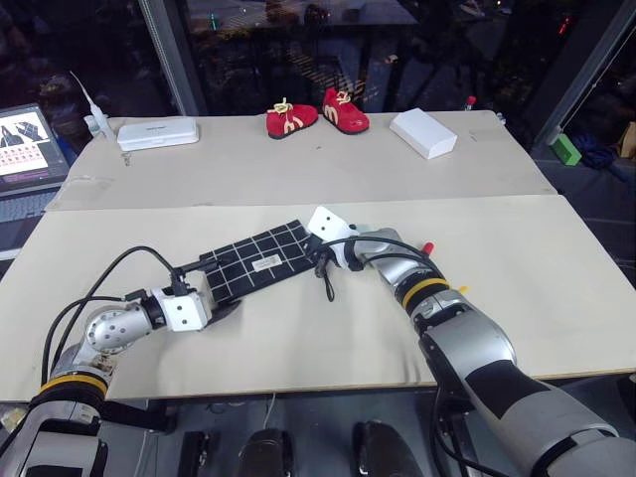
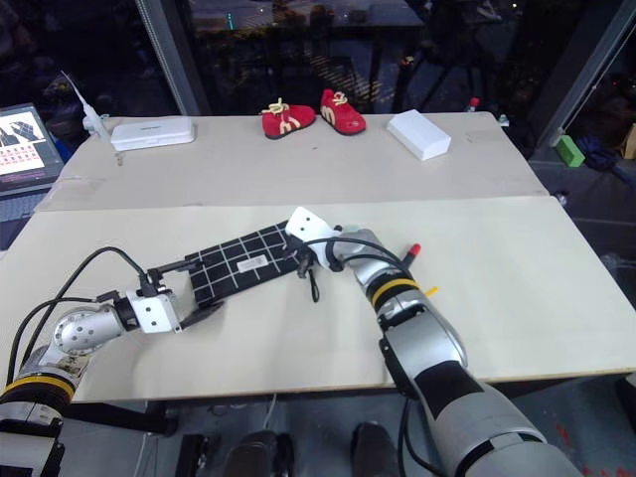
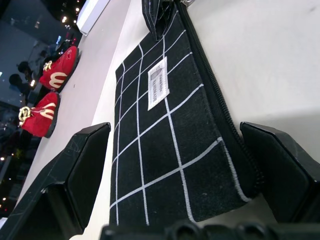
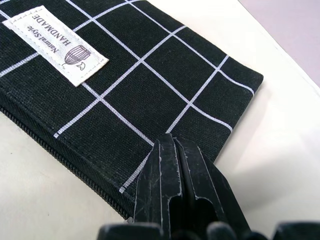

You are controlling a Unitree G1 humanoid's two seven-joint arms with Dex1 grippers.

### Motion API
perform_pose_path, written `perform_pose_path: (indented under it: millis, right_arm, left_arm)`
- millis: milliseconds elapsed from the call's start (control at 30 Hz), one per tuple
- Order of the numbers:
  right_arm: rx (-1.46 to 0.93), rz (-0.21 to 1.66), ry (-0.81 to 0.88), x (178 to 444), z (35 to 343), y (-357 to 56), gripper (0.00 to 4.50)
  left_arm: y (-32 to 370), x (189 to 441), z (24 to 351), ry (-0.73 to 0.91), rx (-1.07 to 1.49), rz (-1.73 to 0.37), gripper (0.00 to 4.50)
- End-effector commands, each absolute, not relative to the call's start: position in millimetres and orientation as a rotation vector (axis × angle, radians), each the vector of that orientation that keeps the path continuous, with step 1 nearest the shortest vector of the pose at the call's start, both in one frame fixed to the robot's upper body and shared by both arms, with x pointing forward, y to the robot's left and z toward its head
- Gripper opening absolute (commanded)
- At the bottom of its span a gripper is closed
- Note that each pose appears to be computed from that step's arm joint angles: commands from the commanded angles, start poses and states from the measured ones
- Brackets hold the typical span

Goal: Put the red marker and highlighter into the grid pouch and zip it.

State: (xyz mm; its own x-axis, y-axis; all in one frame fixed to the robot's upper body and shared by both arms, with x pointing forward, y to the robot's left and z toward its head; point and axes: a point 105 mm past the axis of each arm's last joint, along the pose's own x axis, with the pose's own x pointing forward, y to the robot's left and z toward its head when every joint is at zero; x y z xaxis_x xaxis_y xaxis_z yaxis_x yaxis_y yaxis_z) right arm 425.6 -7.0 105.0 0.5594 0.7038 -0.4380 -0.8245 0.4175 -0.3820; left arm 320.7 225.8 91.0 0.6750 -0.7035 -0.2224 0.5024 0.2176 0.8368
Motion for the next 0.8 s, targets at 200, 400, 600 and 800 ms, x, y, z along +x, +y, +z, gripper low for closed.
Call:
perform_pose_path:
  millis: [200,400,600,800]
  right_arm:
    - [-0.607,0.929,0.220,431.8,110.4,-21.8,0.00]
    - [-0.602,0.928,0.219,431.9,110.7,-24.1,0.00]
    - [-0.596,0.949,0.212,429.9,111.4,-21.0,0.00]
    - [-0.517,0.994,0.193,425.9,117.6,-14.8,0.00]
  left_arm:
    - [236.4,323.8,83.2,-0.162,1.088,-0.854,1.58]
    - [220.2,325.5,86.5,-0.211,1.020,-0.885,0.07]
    - [217.2,327.7,93.1,-0.215,0.951,-0.884,0.07]
    - [212.3,331.2,96.6,-0.188,0.896,-0.894,0.07]
